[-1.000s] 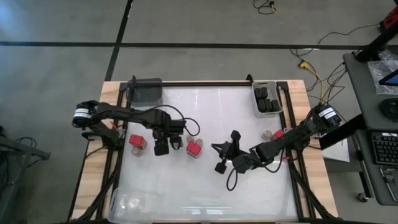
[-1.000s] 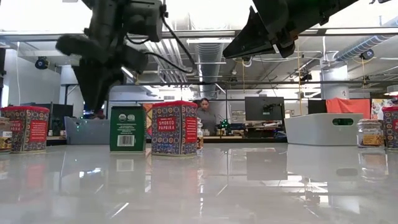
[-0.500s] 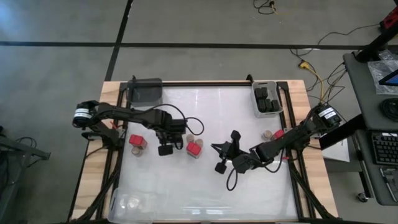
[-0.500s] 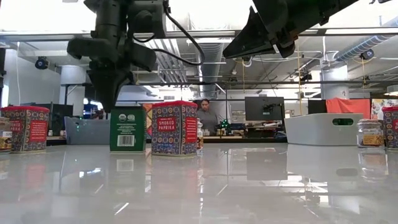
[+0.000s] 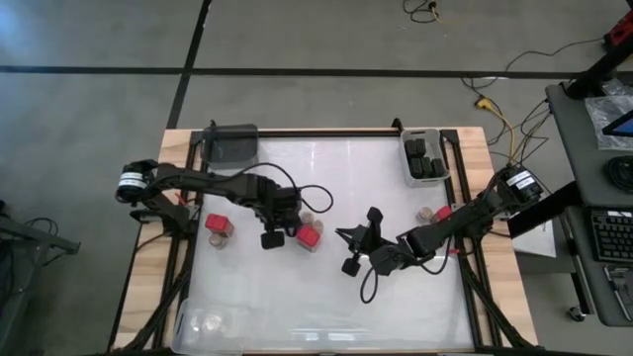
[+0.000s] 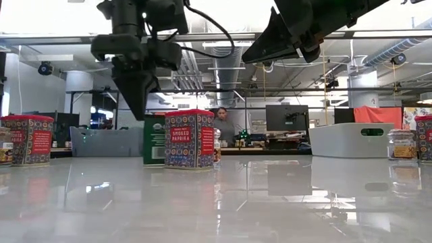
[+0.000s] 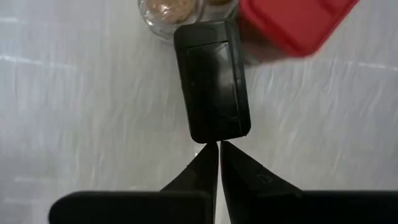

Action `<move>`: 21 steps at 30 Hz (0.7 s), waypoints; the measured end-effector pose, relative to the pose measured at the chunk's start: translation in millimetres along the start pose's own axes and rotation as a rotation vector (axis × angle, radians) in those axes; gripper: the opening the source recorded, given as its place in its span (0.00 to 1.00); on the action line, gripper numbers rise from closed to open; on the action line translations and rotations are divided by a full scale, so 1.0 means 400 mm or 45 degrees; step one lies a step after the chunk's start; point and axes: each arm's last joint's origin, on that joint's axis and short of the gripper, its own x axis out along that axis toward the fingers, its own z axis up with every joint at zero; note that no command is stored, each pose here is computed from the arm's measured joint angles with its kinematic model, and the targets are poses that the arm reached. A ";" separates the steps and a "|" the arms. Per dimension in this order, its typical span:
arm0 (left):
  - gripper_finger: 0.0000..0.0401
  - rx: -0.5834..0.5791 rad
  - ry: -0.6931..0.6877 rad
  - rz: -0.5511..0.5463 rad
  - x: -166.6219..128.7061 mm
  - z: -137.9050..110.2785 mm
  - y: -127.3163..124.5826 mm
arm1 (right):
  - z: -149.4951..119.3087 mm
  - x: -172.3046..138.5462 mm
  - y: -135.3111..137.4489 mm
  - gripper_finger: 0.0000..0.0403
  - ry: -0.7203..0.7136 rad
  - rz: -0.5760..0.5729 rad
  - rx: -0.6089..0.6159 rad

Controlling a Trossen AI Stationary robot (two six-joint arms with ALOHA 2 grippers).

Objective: Sort spices by type
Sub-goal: Put the black seasoning can into the gray bin

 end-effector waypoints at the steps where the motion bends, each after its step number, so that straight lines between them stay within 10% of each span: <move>1: 0.00 0.002 -0.009 -0.001 0.004 0.004 0.000 | 0.000 0.000 0.000 0.03 0.000 0.000 0.000; 15: 0.00 0.122 -0.102 -0.032 0.067 0.049 -0.002 | -0.015 0.008 0.009 0.04 0.038 0.062 -0.052; 21: 0.00 0.173 -0.187 -0.023 0.062 0.064 0.006 | -0.006 0.036 -0.012 0.22 0.068 0.149 -0.126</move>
